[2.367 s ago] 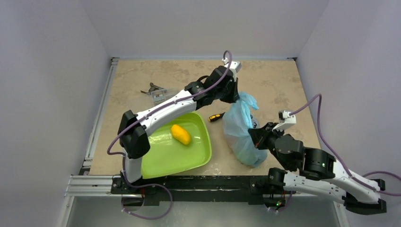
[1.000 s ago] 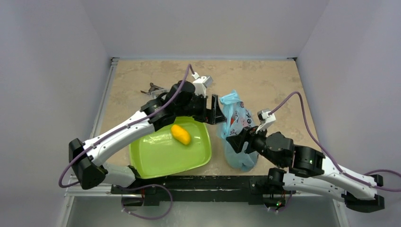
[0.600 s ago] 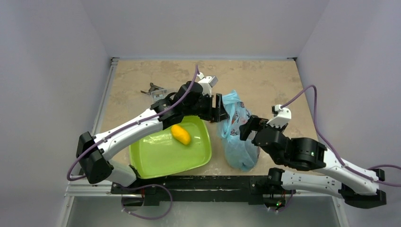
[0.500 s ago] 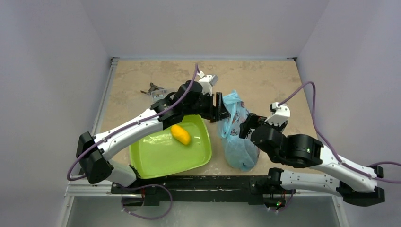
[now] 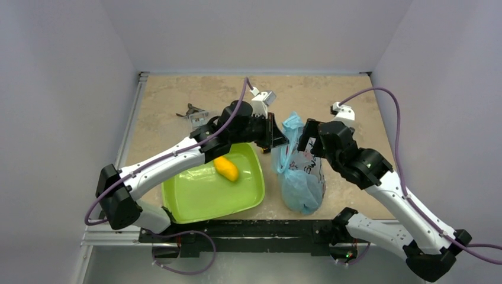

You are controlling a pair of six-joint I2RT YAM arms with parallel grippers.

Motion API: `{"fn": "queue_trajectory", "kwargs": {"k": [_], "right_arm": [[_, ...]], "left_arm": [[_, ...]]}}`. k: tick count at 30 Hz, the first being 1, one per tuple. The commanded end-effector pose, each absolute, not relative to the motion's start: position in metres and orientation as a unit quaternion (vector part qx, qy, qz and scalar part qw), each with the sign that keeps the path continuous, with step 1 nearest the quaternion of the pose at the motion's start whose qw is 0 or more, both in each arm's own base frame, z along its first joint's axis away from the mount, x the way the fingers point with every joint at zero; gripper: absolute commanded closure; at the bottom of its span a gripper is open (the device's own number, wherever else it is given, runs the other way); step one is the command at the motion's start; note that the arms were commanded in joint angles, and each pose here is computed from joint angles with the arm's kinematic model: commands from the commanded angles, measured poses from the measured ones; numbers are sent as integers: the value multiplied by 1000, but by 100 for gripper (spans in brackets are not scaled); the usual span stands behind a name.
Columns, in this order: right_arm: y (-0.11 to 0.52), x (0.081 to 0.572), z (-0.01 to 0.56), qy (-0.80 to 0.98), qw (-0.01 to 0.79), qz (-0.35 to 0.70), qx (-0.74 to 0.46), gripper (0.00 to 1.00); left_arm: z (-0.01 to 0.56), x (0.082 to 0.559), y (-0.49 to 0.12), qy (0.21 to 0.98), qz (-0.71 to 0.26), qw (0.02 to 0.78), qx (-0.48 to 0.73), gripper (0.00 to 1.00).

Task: Take the fake fruits out of the plastic bag
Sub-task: Untie the plastic bag at the center of the board.

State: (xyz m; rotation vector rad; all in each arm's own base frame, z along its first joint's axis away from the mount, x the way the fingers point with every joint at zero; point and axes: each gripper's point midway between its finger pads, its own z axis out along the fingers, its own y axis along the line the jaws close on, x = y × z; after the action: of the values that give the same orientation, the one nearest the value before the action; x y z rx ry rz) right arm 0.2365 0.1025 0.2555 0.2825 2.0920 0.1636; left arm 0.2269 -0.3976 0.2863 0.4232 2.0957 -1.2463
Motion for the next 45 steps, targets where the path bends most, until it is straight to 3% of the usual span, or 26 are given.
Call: {"fn": "queue_trajectory", "kwargs": {"k": [1, 8, 16, 20, 23, 27, 34, 45], "right_arm": [[141, 247, 265, 863, 478, 155, 63, 1], [160, 250, 242, 870, 443, 193, 97, 2], [166, 251, 211, 858, 441, 224, 136, 21], [165, 257, 206, 853, 451, 222, 142, 42], [159, 263, 208, 847, 467, 205, 150, 71], [136, 273, 218, 837, 498, 149, 173, 100], [84, 287, 266, 809, 559, 29, 181, 100], [51, 306, 351, 767, 617, -14, 175, 100]], "left_arm": [[326, 204, -397, 743, -528, 361, 197, 99], [334, 184, -395, 711, -560, 368, 215, 100], [333, 162, -400, 694, -578, 358, 237, 100], [335, 147, -398, 685, -579, 362, 255, 100], [332, 136, -392, 685, -564, 371, 273, 100], [324, 117, -386, 686, -536, 384, 306, 100], [315, 83, -388, 670, -514, 399, 356, 100], [331, 63, -398, 632, -489, 458, 389, 100]]}}
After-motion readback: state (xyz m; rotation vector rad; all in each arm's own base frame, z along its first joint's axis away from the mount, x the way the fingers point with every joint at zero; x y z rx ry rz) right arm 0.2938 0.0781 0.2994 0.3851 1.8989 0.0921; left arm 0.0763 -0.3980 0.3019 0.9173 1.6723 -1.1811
